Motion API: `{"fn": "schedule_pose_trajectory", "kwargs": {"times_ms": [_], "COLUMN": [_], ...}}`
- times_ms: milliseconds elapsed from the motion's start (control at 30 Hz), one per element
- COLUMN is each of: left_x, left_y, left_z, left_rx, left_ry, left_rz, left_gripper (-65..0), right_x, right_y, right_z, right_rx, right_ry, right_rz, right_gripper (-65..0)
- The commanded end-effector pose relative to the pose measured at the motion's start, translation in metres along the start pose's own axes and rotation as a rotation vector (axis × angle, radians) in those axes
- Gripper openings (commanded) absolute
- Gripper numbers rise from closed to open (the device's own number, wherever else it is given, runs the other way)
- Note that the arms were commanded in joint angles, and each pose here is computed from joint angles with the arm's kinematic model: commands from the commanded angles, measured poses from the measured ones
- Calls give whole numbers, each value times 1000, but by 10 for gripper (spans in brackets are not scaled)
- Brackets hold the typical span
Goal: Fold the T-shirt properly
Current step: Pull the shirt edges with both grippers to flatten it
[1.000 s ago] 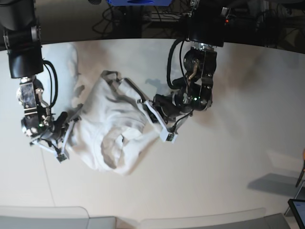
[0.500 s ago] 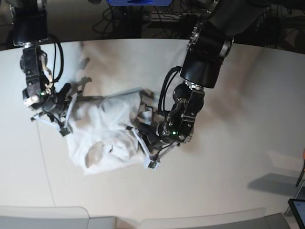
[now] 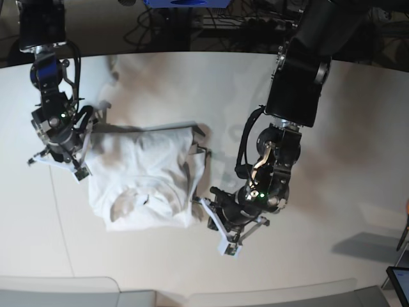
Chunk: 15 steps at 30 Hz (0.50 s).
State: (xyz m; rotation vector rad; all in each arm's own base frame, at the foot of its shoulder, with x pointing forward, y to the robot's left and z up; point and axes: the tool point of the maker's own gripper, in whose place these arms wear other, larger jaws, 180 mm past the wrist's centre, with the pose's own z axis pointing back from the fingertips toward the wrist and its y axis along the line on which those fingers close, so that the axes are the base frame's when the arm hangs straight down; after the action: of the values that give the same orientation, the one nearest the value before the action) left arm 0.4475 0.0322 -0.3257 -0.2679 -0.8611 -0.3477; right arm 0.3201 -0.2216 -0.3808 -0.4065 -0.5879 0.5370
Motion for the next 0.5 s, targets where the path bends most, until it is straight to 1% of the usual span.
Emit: {"fn": "schedule_pose_trajectory", "kwargs": {"times_ms": [0, 100, 167, 333, 400, 467], "left_x": [20, 8, -3, -18, -27, -36], "left_y": [-3, 6, 3, -34, -45, -57], "left_z": [12, 45, 67, 116, 123, 122], "left_rx": [-13, 15, 23, -15, -36, -92], "left_ry": [-73, -110, -122, -191, -189, -175], "left_rz": [11, 76, 89, 59, 78, 123], "left_gripper": [-650, -650, -650, -650, -650, -650], "right_x": [11, 14, 22, 43, 53, 56], "right_y": [-32, -56, -65, -52, -45, -39], "right_z": [7, 16, 26, 46, 53, 57], "right_rx": [-92, -169, -196, -187, -176, -168], "right_ry": [-36, -70, -124, -218, -251, -266], "right_rz": [-11, -88, -126, -93, -102, -114], "right_gripper": [-638, -638, -638, -638, -638, -637]}}
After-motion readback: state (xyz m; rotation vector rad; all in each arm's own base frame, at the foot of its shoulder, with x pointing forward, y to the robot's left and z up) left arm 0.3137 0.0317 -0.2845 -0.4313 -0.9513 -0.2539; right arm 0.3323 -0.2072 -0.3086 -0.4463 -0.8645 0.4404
